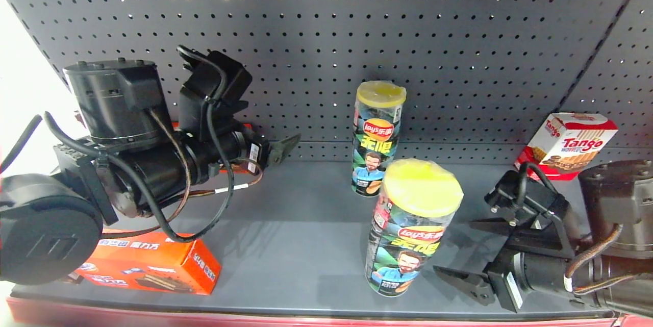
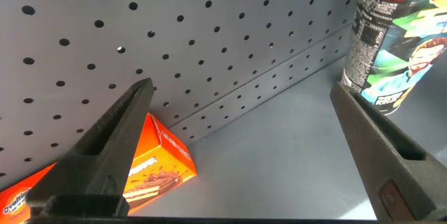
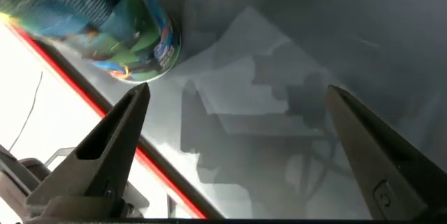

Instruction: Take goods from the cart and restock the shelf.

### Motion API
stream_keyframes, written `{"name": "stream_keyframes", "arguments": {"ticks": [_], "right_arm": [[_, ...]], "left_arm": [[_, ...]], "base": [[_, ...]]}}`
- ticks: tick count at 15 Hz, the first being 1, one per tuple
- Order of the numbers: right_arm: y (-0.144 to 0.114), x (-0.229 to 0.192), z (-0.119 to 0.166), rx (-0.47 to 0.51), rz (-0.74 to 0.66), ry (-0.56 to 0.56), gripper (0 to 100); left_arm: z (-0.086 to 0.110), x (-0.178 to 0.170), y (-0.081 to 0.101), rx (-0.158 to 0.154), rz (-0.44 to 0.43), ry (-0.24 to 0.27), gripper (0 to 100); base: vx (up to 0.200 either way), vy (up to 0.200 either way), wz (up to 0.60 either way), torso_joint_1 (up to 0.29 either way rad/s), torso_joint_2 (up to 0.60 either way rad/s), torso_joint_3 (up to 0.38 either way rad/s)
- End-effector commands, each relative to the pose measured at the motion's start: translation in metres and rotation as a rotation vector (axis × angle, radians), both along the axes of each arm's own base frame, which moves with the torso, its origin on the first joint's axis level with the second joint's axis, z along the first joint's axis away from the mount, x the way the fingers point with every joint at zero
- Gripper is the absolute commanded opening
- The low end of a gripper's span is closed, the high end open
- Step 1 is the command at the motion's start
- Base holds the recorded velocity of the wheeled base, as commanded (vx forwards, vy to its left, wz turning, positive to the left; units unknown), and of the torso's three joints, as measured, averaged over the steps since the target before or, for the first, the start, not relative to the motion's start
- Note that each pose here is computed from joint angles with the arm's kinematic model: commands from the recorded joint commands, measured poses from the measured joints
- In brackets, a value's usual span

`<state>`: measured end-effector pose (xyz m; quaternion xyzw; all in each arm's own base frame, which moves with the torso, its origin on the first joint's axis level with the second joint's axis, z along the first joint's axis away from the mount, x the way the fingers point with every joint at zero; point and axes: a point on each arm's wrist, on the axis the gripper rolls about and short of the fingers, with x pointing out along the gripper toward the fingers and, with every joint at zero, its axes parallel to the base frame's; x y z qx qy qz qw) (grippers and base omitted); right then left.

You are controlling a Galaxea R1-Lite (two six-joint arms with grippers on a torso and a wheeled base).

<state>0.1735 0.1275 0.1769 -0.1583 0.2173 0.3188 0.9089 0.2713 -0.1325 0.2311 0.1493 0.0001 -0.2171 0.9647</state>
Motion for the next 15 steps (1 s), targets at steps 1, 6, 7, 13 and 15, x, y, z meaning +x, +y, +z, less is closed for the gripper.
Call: {"name": "stream_keyframes", "arguments": {"ticks": [1,6,7,13,15], "right_arm": [[0.004,0.005,0.0,-0.003,0.001,0.003,100],[0.012,0.014,-0.002,-0.003,0.005,0.003,100],[0.013,0.014,-0.002,-0.006,0.008,0.004,100],[0.021,0.017,0.001,0.0,0.03,-0.004,100],[0.024,0.019,0.001,0.001,0.034,-0.003,100]], "left_arm": [[-0.001,0.001,0.0,0.001,0.001,0.001,100],[-0.001,0.001,0.0,0.0,-0.001,0.001,100],[-0.001,0.001,0.0,0.0,-0.001,0.001,100],[-0.001,0.001,0.0,0.0,-0.001,0.001,100],[-0.001,0.001,0.0,-0.001,-0.001,0.001,100]], "base": [[0.0,0.0,0.0,0.0,0.0,0.0],[0.0,0.0,0.0,0.0,0.0,0.0],[0.0,0.0,0.0,0.0,0.0,0.0],[0.0,0.0,0.0,0.0,0.0,0.0],[0.0,0.0,0.0,0.0,0.0,0.0]]}}
